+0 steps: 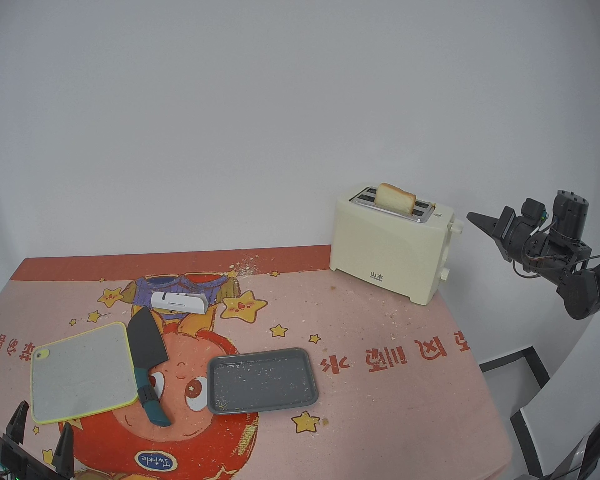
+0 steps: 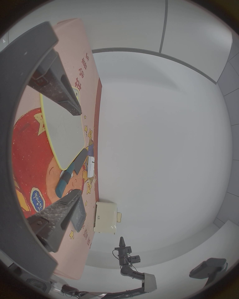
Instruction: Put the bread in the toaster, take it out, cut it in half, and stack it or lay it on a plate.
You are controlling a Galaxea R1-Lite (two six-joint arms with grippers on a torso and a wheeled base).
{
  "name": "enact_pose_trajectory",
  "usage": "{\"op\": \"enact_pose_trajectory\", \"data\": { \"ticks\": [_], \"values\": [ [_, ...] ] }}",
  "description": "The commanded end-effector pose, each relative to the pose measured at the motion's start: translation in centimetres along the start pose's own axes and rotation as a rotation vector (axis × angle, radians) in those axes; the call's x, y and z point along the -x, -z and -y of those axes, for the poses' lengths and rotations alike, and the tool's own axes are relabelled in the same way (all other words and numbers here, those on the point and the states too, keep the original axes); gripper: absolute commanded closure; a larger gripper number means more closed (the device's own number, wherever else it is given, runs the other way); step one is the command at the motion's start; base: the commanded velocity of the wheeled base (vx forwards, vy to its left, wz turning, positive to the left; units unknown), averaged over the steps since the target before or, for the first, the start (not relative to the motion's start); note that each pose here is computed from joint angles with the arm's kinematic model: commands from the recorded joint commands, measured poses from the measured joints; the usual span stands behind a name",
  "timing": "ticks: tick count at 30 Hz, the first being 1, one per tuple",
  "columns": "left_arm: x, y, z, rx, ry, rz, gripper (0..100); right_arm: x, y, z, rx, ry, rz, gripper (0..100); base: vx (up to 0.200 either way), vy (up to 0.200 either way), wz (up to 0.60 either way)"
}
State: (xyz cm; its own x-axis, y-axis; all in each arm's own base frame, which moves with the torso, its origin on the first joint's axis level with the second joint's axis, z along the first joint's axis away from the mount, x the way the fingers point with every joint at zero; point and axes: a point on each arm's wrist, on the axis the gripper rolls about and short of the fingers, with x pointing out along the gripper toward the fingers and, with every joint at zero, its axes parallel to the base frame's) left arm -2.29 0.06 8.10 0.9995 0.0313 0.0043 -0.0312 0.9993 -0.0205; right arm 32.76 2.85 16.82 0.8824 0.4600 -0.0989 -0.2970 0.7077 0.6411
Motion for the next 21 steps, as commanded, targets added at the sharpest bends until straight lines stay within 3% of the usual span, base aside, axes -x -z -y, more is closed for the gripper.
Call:
{"op": "enact_pose_trajectory", "data": {
  "ticks": [1, 8, 12, 21],
  "values": [
    [-0.11, 0.49, -0.01, -0.001, 0.0, -0.015, 0, -1.6, 1.32, 1.46, 0.0, 0.0, -0.005, 100, 0.0, 0.0, 0.0],
    [-0.11, 0.49, -0.01, 0.001, -0.001, -0.015, 0, -1.87, 1.42, 1.9, 0.007, -0.009, 0.017, 100, 0.0, 0.0, 0.0],
    [-0.11, 0.49, -0.01, 0.001, 0.0, -0.015, 0, -2.02, 0.95, 1.63, -0.057, -0.021, 0.033, 100, 0.0, 0.0, 0.0],
    [-0.11, 0.49, -0.01, 0.001, 0.0, -0.015, 0, -2.28, 0.87, 1.57, -0.076, -0.022, 0.03, 100, 0.0, 0.0, 0.0]
  ]
}}
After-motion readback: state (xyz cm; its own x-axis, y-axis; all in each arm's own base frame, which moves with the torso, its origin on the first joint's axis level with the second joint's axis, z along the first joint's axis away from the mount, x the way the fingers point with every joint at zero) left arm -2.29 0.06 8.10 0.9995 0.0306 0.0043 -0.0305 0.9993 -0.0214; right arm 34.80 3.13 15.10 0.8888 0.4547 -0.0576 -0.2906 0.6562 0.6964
